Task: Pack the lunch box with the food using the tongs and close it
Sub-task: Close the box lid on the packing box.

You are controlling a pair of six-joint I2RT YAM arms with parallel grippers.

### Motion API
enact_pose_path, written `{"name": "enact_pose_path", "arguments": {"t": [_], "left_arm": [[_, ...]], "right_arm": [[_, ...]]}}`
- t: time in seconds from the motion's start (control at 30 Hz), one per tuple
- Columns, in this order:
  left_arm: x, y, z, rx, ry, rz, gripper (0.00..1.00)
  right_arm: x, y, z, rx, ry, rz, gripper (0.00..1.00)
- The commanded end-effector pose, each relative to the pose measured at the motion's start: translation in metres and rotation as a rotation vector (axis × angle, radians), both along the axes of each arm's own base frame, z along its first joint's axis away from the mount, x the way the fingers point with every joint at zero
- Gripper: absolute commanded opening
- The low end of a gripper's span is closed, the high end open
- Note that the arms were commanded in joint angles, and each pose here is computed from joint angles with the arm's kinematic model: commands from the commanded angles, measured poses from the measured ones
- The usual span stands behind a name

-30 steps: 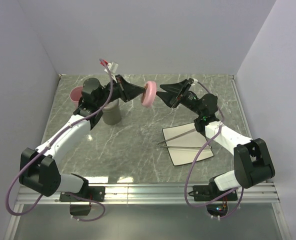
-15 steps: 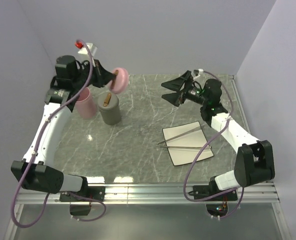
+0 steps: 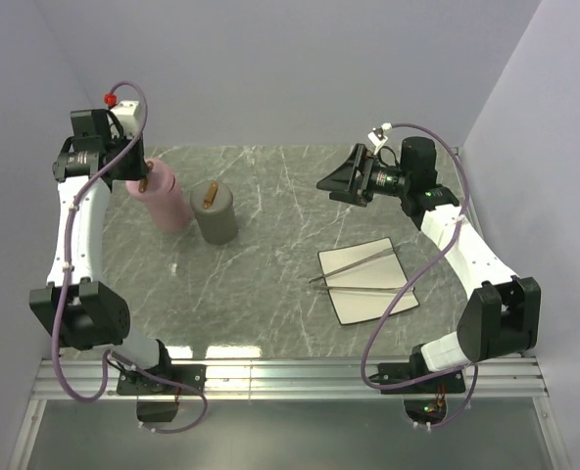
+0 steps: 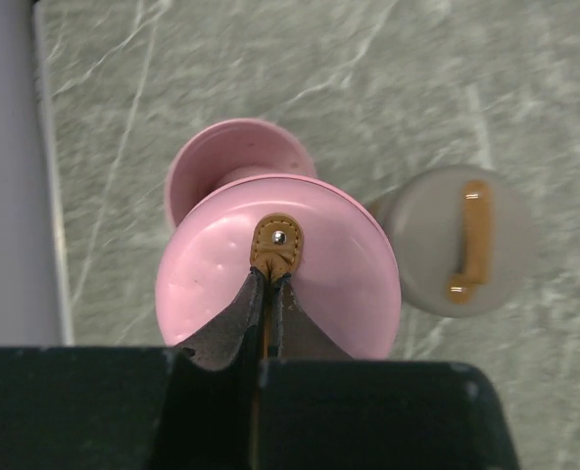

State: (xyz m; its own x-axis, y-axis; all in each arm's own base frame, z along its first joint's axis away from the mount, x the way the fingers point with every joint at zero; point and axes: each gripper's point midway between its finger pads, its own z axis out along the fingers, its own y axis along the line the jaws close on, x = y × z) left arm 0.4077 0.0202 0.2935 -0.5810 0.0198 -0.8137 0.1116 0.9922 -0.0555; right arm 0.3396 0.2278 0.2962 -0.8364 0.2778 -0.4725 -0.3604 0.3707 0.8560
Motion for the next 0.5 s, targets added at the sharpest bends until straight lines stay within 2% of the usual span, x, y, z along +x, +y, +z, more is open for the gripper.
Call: {"name": "enact_pose_path", "arguments": {"t": [0.0, 0.33, 0.47], "left_arm": [[0.009, 0.019, 0.006, 0.121, 0.004, 0.003, 0.0], [0.048, 0.035, -0.028, 0.157, 0.057, 0.022, 0.0], [0.062, 0.035, -0.026, 0.146, 0.042, 0.025, 0.0]], "right_arm": [[-0.001, -0.003, 0.012, -0.027, -0.08, 0.026, 1.0], [-0.006, -0.005, 0.01, -0.044, -0.114, 0.016, 1.0], [-0.007, -0.007, 0.009, -0.056, -0.118, 0.017, 1.0]]}}
